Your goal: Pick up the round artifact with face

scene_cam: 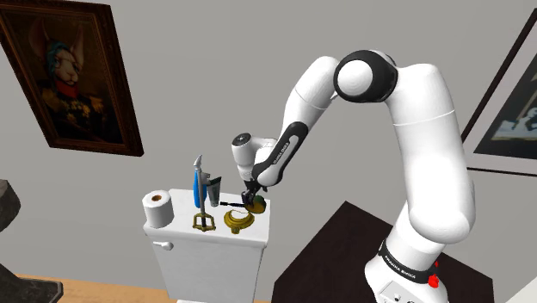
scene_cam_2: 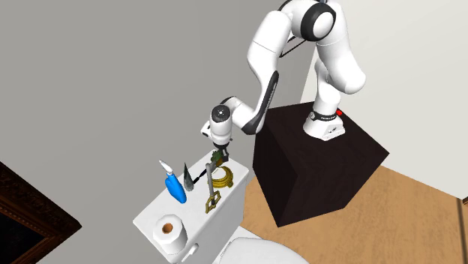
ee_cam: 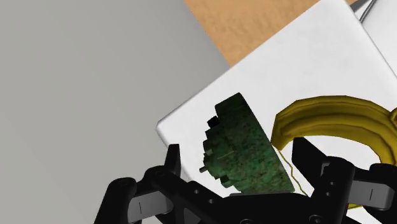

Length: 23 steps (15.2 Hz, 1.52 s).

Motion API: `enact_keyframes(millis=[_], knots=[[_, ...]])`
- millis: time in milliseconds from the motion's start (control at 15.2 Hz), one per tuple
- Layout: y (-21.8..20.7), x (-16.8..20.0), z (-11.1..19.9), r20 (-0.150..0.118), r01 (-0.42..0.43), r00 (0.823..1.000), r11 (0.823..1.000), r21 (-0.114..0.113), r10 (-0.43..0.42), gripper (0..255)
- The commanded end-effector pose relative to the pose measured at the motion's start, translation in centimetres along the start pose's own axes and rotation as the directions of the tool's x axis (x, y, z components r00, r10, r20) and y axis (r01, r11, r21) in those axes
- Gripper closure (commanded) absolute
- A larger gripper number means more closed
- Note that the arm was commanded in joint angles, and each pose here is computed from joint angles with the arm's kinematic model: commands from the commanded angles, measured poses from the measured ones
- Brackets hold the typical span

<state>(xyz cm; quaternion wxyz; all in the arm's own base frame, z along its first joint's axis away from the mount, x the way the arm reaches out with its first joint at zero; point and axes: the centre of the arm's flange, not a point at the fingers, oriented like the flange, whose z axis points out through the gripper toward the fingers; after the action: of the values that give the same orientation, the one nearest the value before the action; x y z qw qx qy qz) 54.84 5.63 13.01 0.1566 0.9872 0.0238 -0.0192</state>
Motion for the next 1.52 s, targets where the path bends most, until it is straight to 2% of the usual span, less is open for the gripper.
enact_keyframes(millis=[0, 198, 264, 858, 1452], knots=[[-0.4, 0.1, 1.1, 0.000, 0.000, 1.000, 1.000, 0.000, 0.000, 0], [-0.6, 0.1, 1.9, 0.000, 0.000, 1.000, 1.000, 0.000, 0.000, 0], [-0.6, 0.1, 1.8, 0.000, 0.000, 1.000, 1.000, 0.000, 0.000, 255], [-0.6, 0.1, 1.9, 0.000, 0.000, 1.000, 1.000, 0.000, 0.000, 255], [0.8, -0.1, -2.6, 0.000, 0.000, 1.000, 1.000, 0.000, 0.000, 255]])
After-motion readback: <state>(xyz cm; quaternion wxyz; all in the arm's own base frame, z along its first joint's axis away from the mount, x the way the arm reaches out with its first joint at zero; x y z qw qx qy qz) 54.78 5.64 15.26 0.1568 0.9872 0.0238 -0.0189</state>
